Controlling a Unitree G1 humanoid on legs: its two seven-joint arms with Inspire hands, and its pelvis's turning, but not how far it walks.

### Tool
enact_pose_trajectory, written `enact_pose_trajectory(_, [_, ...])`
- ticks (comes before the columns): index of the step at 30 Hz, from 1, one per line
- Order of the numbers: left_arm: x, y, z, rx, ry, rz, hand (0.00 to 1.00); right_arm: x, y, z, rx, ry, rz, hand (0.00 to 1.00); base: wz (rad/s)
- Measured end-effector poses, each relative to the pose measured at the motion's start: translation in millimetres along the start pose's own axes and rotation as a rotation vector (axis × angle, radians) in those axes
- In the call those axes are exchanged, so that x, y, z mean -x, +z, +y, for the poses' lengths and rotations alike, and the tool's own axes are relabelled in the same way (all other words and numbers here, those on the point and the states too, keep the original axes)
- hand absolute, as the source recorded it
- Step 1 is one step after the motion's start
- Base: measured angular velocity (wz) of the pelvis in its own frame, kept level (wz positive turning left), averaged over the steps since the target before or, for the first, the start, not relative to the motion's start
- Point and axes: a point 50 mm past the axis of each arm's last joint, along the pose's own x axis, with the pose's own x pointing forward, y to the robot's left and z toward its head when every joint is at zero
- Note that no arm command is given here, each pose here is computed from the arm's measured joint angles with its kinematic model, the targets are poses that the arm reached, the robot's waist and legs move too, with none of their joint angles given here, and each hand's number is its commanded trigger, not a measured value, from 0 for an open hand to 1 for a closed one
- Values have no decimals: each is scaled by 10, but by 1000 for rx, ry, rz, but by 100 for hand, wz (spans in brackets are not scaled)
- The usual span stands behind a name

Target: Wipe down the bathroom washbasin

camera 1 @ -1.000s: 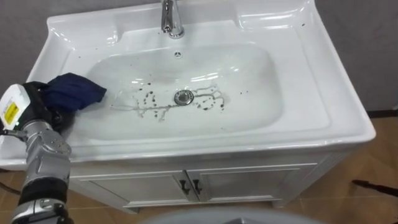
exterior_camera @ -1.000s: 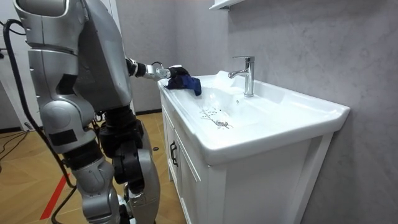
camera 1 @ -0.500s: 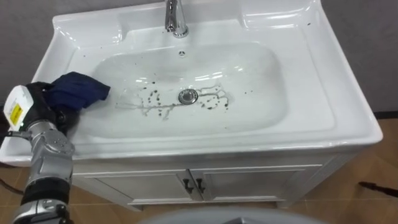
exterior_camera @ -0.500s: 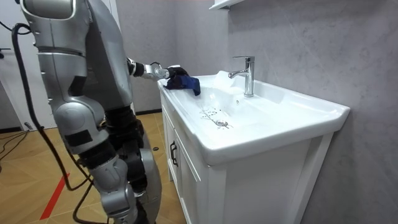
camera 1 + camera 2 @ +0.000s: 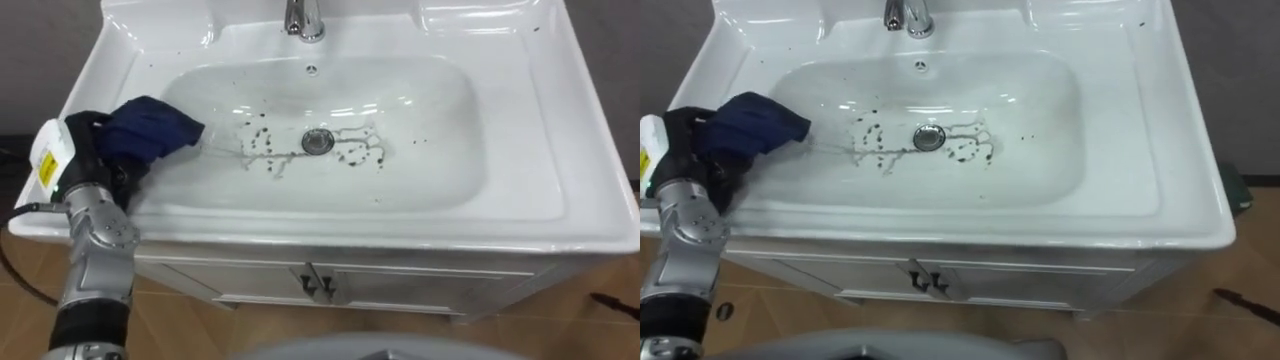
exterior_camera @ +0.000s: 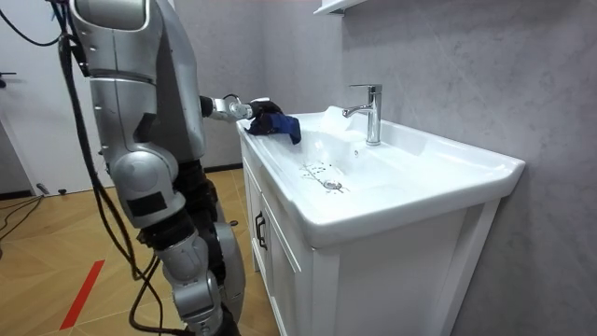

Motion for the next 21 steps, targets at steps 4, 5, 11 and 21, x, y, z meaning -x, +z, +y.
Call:
enact_pose_trajectory(4, [10, 121, -37, 11, -10, -60, 100, -3, -7, 7, -3, -6, -12, 0, 1])
enact_pose_trajectory(5, [11, 133, -42, 12, -13, -66, 100, -3, -15, 7, -4, -6, -10, 0, 3])
enact_pose_trajectory(11, [23, 273, -27, 29, -6, -128, 100, -7, -126, 5, -3, -7, 31, 0, 3])
enact_pose_trajectory(21, [27, 347, -13, 51, -2, -180, 100, -11, -182, 42, -11, 13, 40, 0, 0])
